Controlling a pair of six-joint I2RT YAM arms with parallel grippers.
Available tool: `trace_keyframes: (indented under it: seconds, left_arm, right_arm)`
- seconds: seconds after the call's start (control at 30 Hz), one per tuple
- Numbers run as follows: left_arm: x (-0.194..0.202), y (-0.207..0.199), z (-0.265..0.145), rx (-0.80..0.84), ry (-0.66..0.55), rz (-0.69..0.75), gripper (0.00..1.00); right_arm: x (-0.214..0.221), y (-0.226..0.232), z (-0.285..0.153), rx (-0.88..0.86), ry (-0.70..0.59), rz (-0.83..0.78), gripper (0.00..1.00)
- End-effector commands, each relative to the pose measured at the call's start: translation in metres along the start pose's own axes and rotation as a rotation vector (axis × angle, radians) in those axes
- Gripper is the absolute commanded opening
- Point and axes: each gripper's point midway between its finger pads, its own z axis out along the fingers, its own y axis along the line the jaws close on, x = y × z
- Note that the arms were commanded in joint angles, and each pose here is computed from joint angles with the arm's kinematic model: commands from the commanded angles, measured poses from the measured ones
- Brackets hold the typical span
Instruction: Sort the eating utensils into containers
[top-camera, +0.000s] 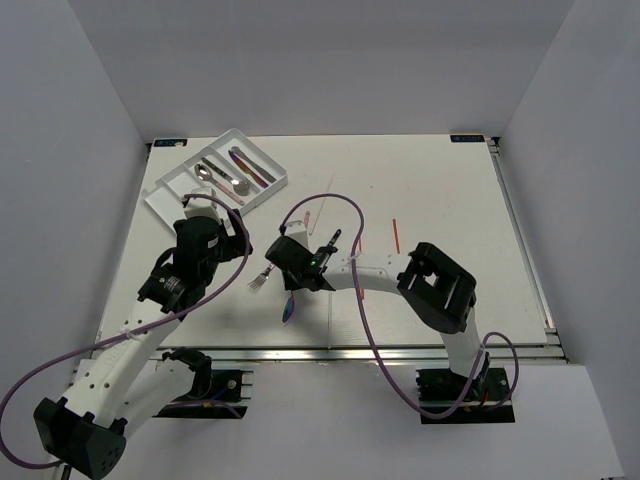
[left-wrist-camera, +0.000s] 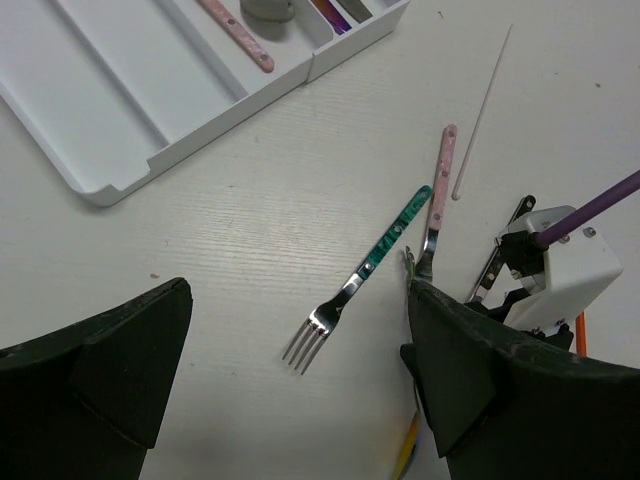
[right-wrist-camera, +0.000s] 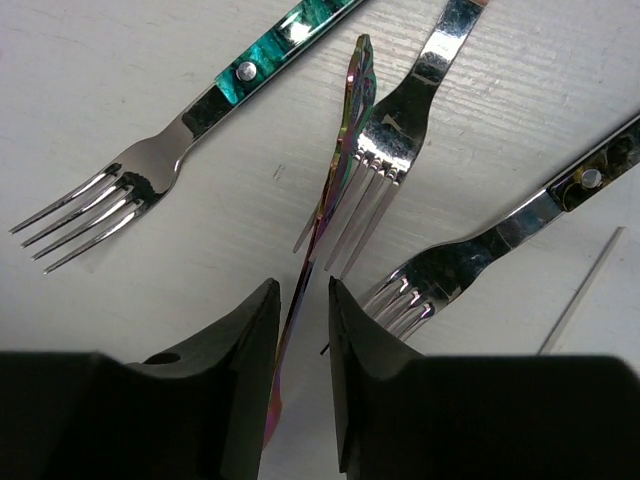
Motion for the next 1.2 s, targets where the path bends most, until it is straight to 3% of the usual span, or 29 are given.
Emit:
trace_keyframes:
  seconds: [0.0,0.1,0.23,0.33,0.97,1.17]
  left_arm:
    - [-0.002,0.003,-0.003,-0.005,-0.004,0.026,0.98]
    - [-0.003,0.002,-0.004,0.001,-0.007,0.029,0.98]
    - [-0.003,0.001,-0.004,0.008,-0.007,0.031,0.98]
    - [-0.002,-0.001,-0.004,0.015,-0.003,0.033,0.98]
    - [-0.003,-0.014,-0.005,0.085,0.0,-0.001,0.98]
    - [-0.009,-0.079,-0.021,0.439,-0.021,-0.178,0.98]
  right_arm:
    - [-0.021,0.01,-0.005,0.006,-0.058,0.042,0.32]
    - [-0.015,0.009,0.001,0.029,-0.045,0.037,0.26]
    - [-0.014,0.009,0.002,0.035,-0.045,0.044,0.08]
    - [-0.019,0.009,-0.003,0.033,-0.064,0.053,0.0]
    - [-0.051,-0.003,-0.053,0.019,-0.177,0.049,0.0]
    - [-0.08,0.028,-0.121,-0.356,-0.3,-0.022,0.0]
